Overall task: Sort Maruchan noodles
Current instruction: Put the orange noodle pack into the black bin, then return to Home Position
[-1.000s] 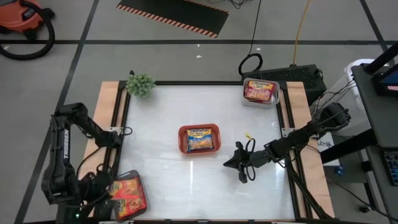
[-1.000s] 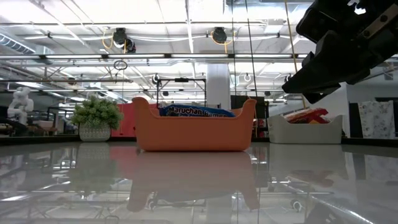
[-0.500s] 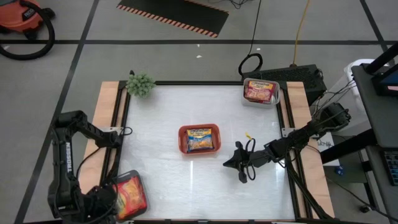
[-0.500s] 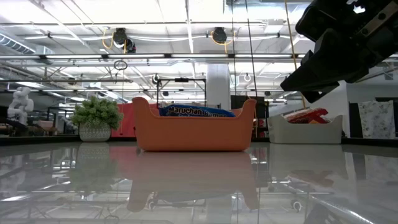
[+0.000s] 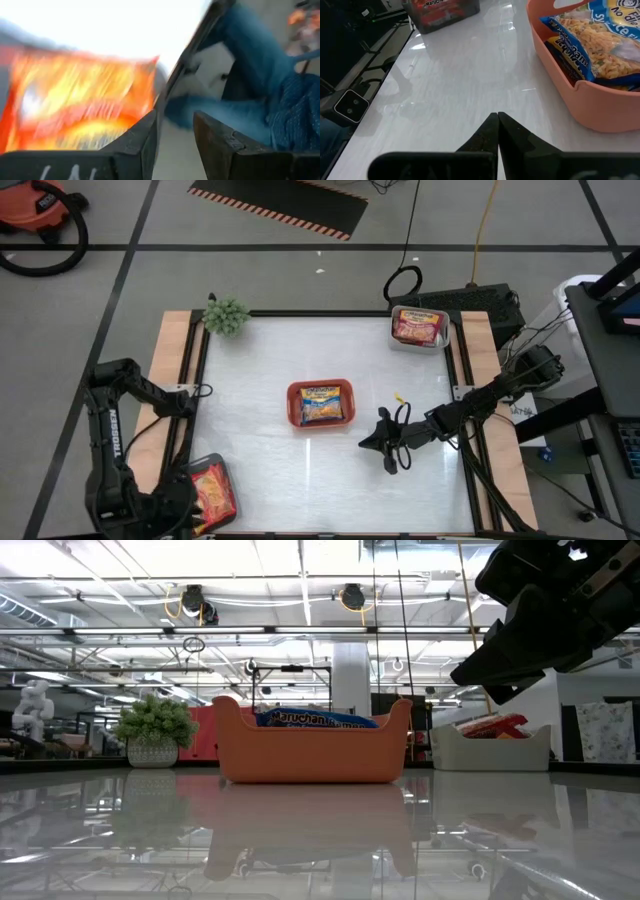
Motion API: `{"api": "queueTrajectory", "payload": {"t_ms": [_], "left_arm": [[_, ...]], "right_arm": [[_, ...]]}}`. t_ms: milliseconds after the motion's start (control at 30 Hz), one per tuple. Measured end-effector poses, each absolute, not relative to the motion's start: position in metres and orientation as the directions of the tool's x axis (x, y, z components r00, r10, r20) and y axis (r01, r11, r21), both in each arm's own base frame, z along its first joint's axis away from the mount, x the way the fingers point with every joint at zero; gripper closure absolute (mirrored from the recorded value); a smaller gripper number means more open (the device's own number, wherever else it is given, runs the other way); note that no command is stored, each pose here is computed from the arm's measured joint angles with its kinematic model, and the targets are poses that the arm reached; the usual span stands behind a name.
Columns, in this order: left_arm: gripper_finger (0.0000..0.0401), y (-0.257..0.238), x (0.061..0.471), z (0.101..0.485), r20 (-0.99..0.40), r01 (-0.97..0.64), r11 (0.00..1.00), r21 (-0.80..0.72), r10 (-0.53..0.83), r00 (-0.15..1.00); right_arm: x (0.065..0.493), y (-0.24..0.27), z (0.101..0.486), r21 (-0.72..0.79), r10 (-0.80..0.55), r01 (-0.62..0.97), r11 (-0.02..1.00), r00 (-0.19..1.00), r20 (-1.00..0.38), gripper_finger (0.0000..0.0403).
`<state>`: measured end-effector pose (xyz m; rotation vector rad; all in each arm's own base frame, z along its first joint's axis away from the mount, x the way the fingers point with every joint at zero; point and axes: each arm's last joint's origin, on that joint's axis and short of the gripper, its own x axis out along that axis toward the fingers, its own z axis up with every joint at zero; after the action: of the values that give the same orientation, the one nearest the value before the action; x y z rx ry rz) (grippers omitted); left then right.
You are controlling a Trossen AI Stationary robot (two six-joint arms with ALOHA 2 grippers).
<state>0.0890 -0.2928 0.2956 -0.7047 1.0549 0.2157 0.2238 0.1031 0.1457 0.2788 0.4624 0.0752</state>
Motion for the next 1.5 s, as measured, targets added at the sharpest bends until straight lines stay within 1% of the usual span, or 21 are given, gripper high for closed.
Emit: {"api": "queueTrajectory", "payload": {"t_ms": [67,133,267,367,433,500,700,800,867,1000,1133,1233,1333,1400,1500], "left_arm": [[0.0270,-0.296,0.098,0.294,-0.826,-0.413,0.808,-0.420,-0.152,0.542],[0.0270,-0.300,0.106,0.289,-0.820,-0.351,0.852,-0.389,-0.147,0.552],[0.0270,-0.308,0.122,0.272,-0.832,-0.317,0.891,-0.326,-0.111,0.543],[0.0270,-0.311,0.128,0.259,-0.883,-0.342,0.898,-0.277,-0.097,0.460],[0.0270,-0.313,0.128,0.251,-0.918,-0.361,0.901,-0.242,-0.092,0.385],[0.0270,-0.314,0.127,0.246,-0.938,-0.375,0.901,-0.219,-0.089,0.335],[0.0270,-0.315,0.115,0.245,-0.968,-0.404,0.893,-0.198,-0.114,0.222],[0.0270,-0.312,0.109,0.249,-0.975,-0.418,0.891,-0.177,-0.100,0.199],[0.0270,-0.310,0.107,0.251,-0.970,-0.410,0.894,-0.178,-0.090,0.224],[0.0270,-0.305,0.113,0.258,-0.939,-0.366,0.910,-0.197,-0.067,0.338],[0.0270,-0.298,0.125,0.263,-0.896,-0.292,0.942,-0.167,-0.021,0.444],[0.0270,-0.291,0.138,0.267,-0.815,-0.216,0.973,-0.083,0.059,0.576],[0.0270,-0.281,0.155,0.271,-0.703,-0.190,0.981,0.047,0.167,0.691],[0.0270,-0.273,0.167,0.275,-0.648,-0.194,0.974,0.112,0.220,0.729],[0.0270,-0.255,0.184,0.285,-0.628,-0.181,0.964,0.193,0.264,0.732]], "right_arm": [[0.224,0.103,0.146,0.281,0.134,-0.009,0.960,0.893,-0.430,0.0403],[0.224,0.103,0.146,0.281,0.134,-0.009,0.960,0.893,-0.430,0.0403],[0.224,0.103,0.146,0.280,0.134,-0.009,0.960,0.893,-0.430,0.0403],[0.224,0.103,0.146,0.278,0.135,-0.011,0.961,0.893,-0.430,0.0403],[0.224,0.103,0.146,0.278,0.135,-0.012,0.960,0.894,-0.428,0.0403],[0.224,0.103,0.146,0.279,0.135,-0.012,0.960,0.894,-0.426,0.0403],[0.224,0.103,0.146,0.276,0.135,-0.013,0.961,0.895,-0.426,0.0403],[0.224,0.103,0.146,0.276,0.134,-0.013,0.961,0.895,-0.426,0.0403],[0.224,0.103,0.146,0.275,0.134,-0.014,0.961,0.895,-0.425,0.0403],[0.225,0.103,0.148,0.269,0.138,-0.025,0.963,0.902,-0.408,0.0403],[0.226,0.104,0.151,0.264,0.144,-0.041,0.964,0.913,-0.381,0.0403],[0.227,0.104,0.153,0.237,0.149,-0.064,0.969,0.922,-0.356,0.0403],[0.227,0.104,0.159,0.189,0.154,-0.096,0.977,0.936,-0.318,0.0403],[0.226,0.103,0.165,0.155,0.154,-0.112,0.982,0.944,-0.292,0.0403],[0.222,0.099,0.181,0.109,0.150,-0.128,0.986,0.962,-0.230,0.0403]]}}
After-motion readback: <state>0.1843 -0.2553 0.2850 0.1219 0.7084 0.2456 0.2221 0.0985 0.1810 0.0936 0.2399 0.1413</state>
